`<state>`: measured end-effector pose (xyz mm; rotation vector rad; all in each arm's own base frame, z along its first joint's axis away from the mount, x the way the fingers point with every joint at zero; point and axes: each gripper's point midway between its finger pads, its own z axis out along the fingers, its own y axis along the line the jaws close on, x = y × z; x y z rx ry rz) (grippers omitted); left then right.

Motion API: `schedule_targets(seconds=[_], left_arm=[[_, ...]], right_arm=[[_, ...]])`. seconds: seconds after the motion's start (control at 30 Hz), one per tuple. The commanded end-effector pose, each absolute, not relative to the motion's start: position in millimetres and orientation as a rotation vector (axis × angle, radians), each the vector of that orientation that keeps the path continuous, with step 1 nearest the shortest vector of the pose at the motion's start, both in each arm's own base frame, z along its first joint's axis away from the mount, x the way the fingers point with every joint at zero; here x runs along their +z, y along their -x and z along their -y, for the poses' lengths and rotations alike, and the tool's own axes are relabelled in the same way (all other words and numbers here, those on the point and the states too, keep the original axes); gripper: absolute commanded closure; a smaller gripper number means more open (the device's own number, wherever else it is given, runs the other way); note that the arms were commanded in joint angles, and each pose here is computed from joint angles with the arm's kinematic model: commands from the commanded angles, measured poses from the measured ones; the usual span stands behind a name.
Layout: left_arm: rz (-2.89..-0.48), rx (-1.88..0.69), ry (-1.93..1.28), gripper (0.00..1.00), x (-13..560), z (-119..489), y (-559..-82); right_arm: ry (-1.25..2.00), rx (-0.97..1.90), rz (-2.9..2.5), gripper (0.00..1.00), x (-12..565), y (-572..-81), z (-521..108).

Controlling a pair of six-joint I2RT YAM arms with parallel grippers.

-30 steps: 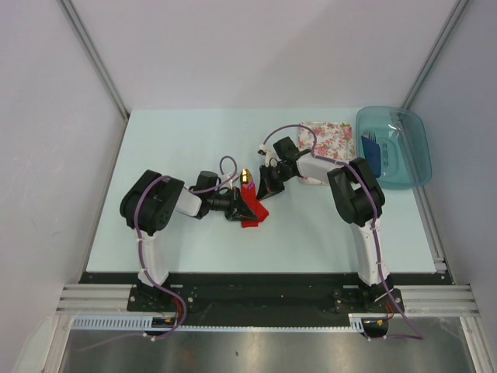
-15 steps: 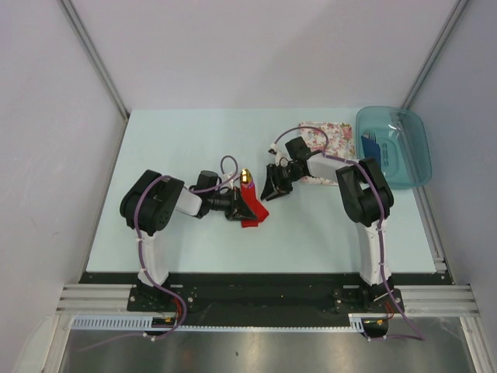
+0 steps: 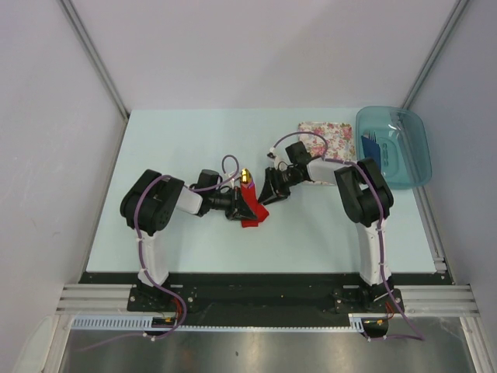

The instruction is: Place the utensils on the paper napkin and roll it up

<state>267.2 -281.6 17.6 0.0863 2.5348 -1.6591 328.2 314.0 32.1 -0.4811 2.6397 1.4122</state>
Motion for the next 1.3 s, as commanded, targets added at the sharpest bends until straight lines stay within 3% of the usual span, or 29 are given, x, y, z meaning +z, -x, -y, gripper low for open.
schedule_targets(seconds=[0.0, 0.13, 0.3, 0.5, 0.73, 1.0, 1.17, 1.27], left_arm=[[-2.618, -1.529, -0.074, 0.89, -13, 275, -263], [-2.609, -1.524, -0.077, 0.89, -11, 276, -268], [-2.581, -1.538, -0.105, 0.88, -2, 278, -270], [-2.415, -1.57, -0.199, 0.73, 46, 281, -282], [-2.347, -1.59, -0.186, 0.69, 68, 284, -289], [-2.491, -1.605, -0.12, 0.78, 25, 283, -258], [-2.638, -1.542, -0.057, 0.9, -15, 275, -247], [-2.661, -1.531, -0.057, 0.93, -21, 275, -246]], right_arm=[[0.538, 1.452, -2.613, 0.6, 27, -322, -318], [0.602, 1.43, -2.589, 0.69, 22, -316, -315], [0.607, 1.375, -2.62, 1.0, 10, -315, -309], [0.615, 1.315, -2.636, 1.0, 5, -318, -304], [0.622, 1.228, -2.652, 1.0, -1, -322, -301], [0.594, 1.178, -2.678, 1.0, -4, -324, -295], [0.579, 1.201, -2.668, 1.0, 11, -327, -301], [0.544, 1.214, -2.646, 0.79, 26, -335, -308]])
